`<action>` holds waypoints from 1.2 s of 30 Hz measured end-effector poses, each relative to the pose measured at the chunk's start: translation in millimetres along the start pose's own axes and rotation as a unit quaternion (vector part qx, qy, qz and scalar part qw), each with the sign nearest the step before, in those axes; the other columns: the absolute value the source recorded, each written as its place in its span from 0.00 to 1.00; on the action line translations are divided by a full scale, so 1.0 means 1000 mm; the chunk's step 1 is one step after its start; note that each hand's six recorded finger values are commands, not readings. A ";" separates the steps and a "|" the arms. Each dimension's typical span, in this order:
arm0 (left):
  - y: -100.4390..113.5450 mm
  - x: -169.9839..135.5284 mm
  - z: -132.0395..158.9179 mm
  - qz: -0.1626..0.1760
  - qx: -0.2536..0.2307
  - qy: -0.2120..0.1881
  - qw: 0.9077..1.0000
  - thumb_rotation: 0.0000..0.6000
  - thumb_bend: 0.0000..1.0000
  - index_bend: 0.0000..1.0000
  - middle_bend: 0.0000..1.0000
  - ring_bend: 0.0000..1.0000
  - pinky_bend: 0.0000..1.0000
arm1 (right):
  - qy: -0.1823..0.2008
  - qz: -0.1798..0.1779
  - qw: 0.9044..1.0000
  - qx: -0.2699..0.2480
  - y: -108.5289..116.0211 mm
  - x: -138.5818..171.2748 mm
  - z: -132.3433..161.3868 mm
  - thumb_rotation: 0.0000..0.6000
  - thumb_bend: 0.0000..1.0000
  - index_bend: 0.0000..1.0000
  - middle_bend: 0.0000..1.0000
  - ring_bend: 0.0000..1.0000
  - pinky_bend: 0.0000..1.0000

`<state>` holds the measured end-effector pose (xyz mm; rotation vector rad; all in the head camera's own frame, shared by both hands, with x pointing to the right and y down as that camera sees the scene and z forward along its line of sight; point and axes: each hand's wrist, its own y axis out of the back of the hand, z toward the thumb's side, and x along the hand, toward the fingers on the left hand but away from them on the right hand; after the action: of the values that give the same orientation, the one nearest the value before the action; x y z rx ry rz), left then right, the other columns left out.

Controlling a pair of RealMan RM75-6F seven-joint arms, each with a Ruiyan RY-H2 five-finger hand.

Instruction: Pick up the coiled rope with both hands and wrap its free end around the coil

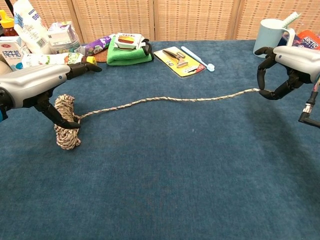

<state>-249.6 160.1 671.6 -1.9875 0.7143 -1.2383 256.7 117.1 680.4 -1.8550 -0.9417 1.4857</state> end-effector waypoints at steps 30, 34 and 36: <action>0.017 -0.010 -0.126 0.010 -0.003 0.121 0.993 1.00 0.14 0.00 0.00 0.00 0.00 | 0.004 0.002 1.000 -0.006 -0.001 -0.002 0.005 1.00 0.49 0.62 0.00 0.00 0.00; 0.021 -0.013 -0.120 0.013 -0.030 0.111 0.993 1.00 0.14 0.00 0.00 0.00 0.00 | 0.004 0.002 1.000 -0.005 -0.002 -0.002 0.005 1.00 0.49 0.62 0.00 0.00 0.00; 0.020 -0.014 -0.112 0.013 -0.042 0.102 0.994 1.00 0.14 0.00 0.00 0.00 0.00 | 0.002 0.001 1.000 -0.005 -0.001 -0.002 0.004 1.00 0.49 0.62 0.00 0.00 0.00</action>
<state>-359.3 128.8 683.8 -1.9290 0.9022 -1.4315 252.3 116.2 681.8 -1.8664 -0.9471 1.4812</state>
